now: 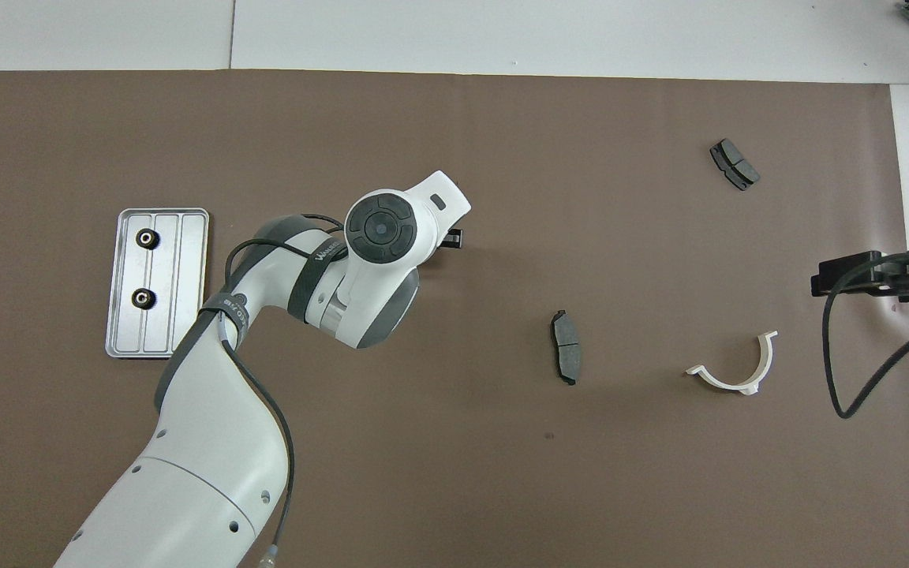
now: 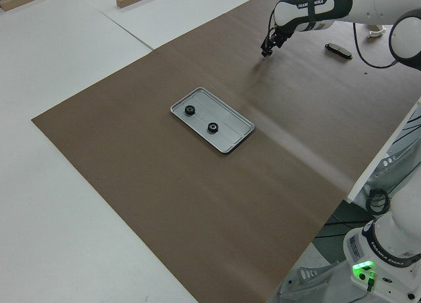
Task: Pick bearing gear from pile to tray
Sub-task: 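Grasp the third bearing with the left gripper while the right gripper withdraws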
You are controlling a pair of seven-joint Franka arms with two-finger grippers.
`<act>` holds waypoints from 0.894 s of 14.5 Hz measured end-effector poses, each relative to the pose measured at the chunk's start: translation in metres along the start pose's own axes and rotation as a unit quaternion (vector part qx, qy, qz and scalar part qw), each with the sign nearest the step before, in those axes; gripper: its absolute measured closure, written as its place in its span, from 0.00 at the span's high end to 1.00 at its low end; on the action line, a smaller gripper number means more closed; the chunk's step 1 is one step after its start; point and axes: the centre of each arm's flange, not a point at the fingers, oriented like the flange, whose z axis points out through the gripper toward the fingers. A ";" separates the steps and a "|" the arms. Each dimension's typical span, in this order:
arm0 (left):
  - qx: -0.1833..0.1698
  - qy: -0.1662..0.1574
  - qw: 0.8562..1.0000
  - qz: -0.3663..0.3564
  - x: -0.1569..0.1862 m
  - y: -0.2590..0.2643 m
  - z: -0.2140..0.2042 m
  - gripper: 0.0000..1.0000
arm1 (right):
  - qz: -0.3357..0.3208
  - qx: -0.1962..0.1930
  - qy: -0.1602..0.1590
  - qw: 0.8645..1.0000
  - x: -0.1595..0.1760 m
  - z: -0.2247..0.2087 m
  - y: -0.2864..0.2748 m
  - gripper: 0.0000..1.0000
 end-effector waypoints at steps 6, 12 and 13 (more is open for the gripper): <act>-0.002 0.009 1.000 -0.002 0.002 -0.003 0.000 0.71 | 0.000 0.000 0.005 1.000 -0.001 -0.014 0.000 1.00; 0.001 0.004 1.000 -0.017 0.001 -0.006 0.001 0.34 | -0.001 0.000 0.004 1.000 0.000 -0.014 0.000 1.00; 0.002 0.005 1.000 -0.019 0.002 -0.007 0.000 0.24 | -0.001 0.000 0.004 1.000 0.000 -0.014 0.000 1.00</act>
